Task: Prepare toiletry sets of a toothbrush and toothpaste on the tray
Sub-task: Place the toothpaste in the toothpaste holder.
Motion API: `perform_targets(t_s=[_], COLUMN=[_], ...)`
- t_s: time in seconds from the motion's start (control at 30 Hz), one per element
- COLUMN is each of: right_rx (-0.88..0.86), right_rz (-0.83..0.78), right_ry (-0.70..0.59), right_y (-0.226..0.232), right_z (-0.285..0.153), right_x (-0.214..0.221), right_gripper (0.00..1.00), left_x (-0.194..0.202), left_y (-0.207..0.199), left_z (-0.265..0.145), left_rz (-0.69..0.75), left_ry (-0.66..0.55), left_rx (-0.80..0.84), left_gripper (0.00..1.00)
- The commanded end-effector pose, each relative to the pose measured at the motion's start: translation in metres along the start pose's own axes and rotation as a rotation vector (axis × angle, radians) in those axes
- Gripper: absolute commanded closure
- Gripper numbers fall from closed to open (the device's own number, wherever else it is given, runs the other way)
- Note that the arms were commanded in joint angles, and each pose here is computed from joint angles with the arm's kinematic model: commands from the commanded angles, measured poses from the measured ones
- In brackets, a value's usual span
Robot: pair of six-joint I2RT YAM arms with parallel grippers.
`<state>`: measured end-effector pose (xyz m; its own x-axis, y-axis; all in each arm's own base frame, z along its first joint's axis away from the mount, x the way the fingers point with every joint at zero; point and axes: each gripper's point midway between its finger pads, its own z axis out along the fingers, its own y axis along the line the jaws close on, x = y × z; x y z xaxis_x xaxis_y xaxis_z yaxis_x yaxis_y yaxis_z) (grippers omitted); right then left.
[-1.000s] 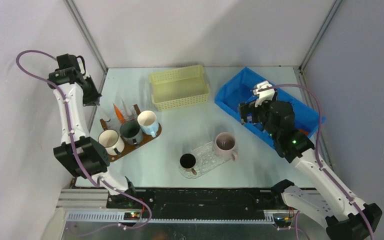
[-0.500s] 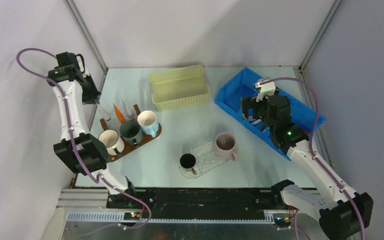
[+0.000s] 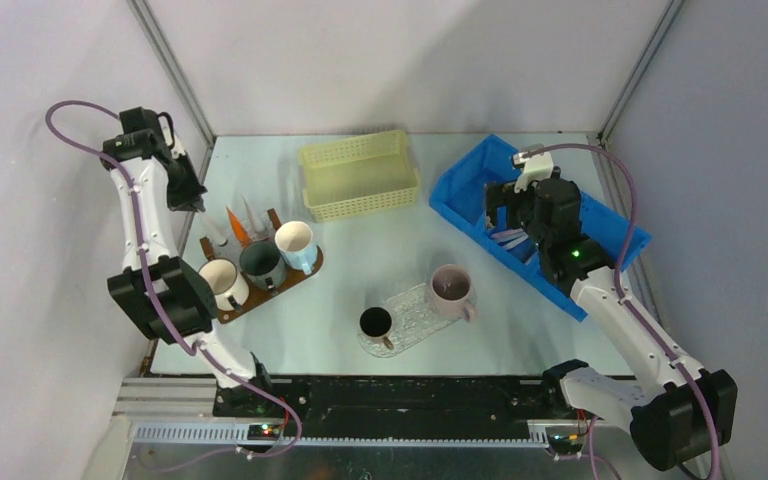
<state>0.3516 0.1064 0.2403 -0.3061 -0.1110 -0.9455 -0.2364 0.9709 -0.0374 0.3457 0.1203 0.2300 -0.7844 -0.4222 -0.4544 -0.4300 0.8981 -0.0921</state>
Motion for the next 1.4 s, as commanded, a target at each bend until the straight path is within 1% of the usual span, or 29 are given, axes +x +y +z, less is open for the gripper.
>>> perform_targets(t_s=[0.0, 0.3, 0.63, 0.77, 0.9, 0.93, 0.97, 1.0, 1.03, 1.1, 1.13, 1.17, 1.2, 1.23, 1.27, 1.3, 1.33, 1.37], right_rx=[-0.006, -0.013, -0.016, -0.016, -0.017, -0.017, -0.015, -0.017, -0.016, -0.013, -0.008, -0.004, 0.007, 0.013, 0.034, 0.055, 0.067, 0.096], right_rz=[0.020, 0.025, 0.023, 0.029, 0.026, 0.027, 0.024, 0.023, 0.019, 0.018, 0.017, 0.018, 0.018, 0.023, 0.029, 0.038, 0.046, 0.058], right_ry=[-0.085, -0.066, -0.046, -0.035, -0.038, -0.047, -0.049, -0.055, -0.050, -0.062, -0.059, -0.077, -0.073, -0.094, -0.090, -0.113, -0.107, -0.127], right_y=[0.000, 0.001, 0.001, 0.001, 0.001, 0.001, 0.000, 0.000, 0.000, -0.002, -0.003, -0.005, -0.007, -0.008, -0.012, -0.016, -0.018, -0.024], right_z=[-0.001, -0.001, -0.004, -0.006, -0.011, -0.014, -0.016, -0.019, -0.021, -0.028, -0.029, -0.033, -0.034, -0.039, -0.040, -0.045, -0.046, -0.051], right_x=[-0.032, -0.028, -0.024, -0.021, -0.018, -0.021, -0.020, -0.022, -0.020, -0.022, -0.019, -0.021, -0.016, -0.018, -0.012, -0.015, -0.007, -0.009], right_gripper=[0.00, 0.01, 0.01, 0.00, 0.01, 0.01, 0.01, 0.01, 0.00, 0.00, 0.01, 0.01, 0.01, 0.01, 0.01, 0.01, 0.01, 0.01], left_x=[-0.005, -0.007, -0.001, 0.007, 0.012, 0.013, 0.012, 0.012, 0.011, 0.011, 0.008, 0.010, 0.005, 0.008, 0.001, -0.001, -0.005, -0.007], left_y=[0.004, 0.004, 0.005, 0.008, 0.012, 0.012, 0.012, 0.012, 0.013, 0.013, 0.012, 0.013, 0.011, 0.011, 0.009, 0.009, 0.009, 0.008], left_z=[0.009, 0.026, 0.058, 0.066, 0.068, 0.068, 0.064, 0.063, 0.057, 0.048, 0.040, 0.038, 0.029, 0.027, 0.014, 0.013, -0.001, -0.003], left_rz=[0.020, 0.019, 0.026, 0.032, 0.036, 0.036, 0.036, 0.036, 0.036, 0.033, 0.029, 0.026, 0.019, 0.014, 0.007, 0.000, -0.021, -0.030], left_ry=[-0.003, 0.015, 0.058, 0.072, 0.086, 0.087, 0.078, 0.075, 0.059, 0.033, -0.002, -0.007, -0.056, -0.064, -0.128, -0.159, -0.214, -0.245], left_rx=[0.003, 0.009, 0.016, 0.001, -0.017, -0.018, -0.019, -0.020, -0.026, -0.028, -0.024, -0.025, -0.022, -0.020, -0.011, -0.009, -0.012, -0.008], left_gripper=[1.00, 1.00, 1.00, 0.95, 0.83, 0.75, 0.72, 0.65, 0.61, 0.48, 0.44, 0.36, 0.32, 0.25, 0.22, 0.16, 0.13, 0.06])
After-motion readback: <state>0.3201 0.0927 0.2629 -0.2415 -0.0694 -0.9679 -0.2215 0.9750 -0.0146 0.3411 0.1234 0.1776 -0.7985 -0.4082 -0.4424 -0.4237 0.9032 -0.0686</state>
